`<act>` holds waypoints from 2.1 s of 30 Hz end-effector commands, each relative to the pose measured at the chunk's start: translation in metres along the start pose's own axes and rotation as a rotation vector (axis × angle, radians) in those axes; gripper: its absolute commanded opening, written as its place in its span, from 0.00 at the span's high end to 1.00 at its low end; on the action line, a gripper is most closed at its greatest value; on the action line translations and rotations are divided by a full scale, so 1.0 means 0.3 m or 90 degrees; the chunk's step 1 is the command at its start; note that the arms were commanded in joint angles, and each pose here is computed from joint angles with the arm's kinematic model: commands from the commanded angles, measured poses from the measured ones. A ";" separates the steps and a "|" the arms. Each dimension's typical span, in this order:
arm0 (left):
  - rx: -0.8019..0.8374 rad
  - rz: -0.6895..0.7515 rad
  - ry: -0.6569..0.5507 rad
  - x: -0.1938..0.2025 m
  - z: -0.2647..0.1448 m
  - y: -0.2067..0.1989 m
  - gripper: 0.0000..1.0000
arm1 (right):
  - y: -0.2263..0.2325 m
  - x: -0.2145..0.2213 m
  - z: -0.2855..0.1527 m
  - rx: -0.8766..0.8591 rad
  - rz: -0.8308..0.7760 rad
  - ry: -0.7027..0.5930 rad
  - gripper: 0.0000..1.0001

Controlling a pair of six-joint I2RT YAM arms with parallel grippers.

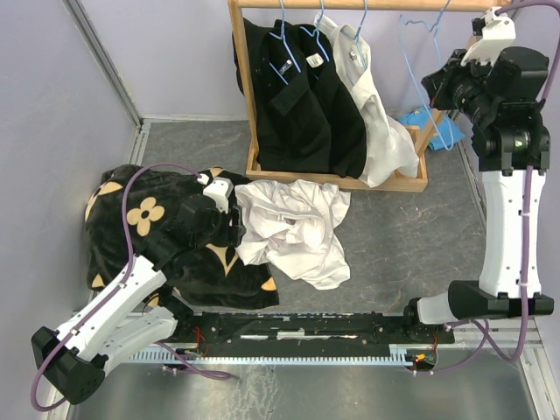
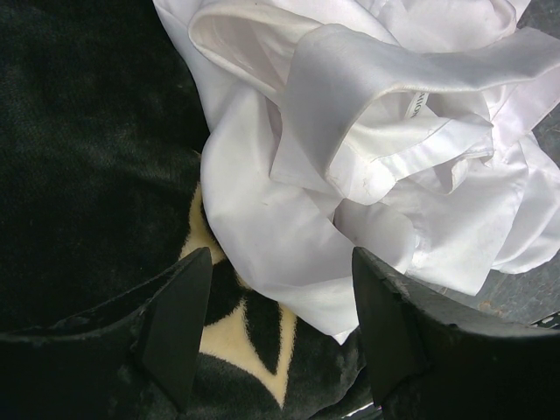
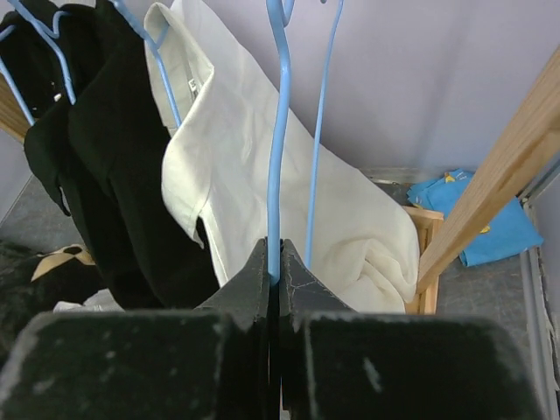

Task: Place the shirt on the hanger
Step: Pick up the hanger from the clothesline.

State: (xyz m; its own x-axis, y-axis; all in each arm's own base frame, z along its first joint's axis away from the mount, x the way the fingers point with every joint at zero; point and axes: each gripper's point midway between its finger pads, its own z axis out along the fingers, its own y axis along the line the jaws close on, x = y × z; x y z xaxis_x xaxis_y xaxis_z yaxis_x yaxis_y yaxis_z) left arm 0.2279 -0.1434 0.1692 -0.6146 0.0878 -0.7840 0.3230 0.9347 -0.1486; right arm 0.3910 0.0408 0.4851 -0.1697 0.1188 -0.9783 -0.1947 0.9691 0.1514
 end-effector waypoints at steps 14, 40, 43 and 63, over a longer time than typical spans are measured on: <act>0.051 0.018 -0.166 -0.207 -0.157 -0.042 0.27 | 0.105 0.094 -0.607 0.017 -0.034 -0.026 1.00; 0.208 0.318 -0.401 -0.463 -0.507 -0.191 0.07 | 0.613 0.354 -0.903 -0.623 -0.089 0.125 1.00; 0.219 0.324 -0.412 -0.455 -0.512 -0.199 0.04 | 0.605 0.415 -0.876 -0.612 -0.111 0.167 1.00; 0.274 0.299 -0.439 -0.440 -0.532 -0.243 0.07 | 0.618 0.639 -0.747 -0.584 -0.157 0.331 1.00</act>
State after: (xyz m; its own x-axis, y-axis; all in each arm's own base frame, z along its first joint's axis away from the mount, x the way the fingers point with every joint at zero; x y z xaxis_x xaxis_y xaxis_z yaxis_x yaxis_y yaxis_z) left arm 0.1728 -0.1627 0.3667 0.1219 0.1174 -0.9856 0.7416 0.6492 0.1690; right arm 0.0986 0.1852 0.3514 -0.3966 -0.4046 -0.8241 -0.8840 0.4105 0.2239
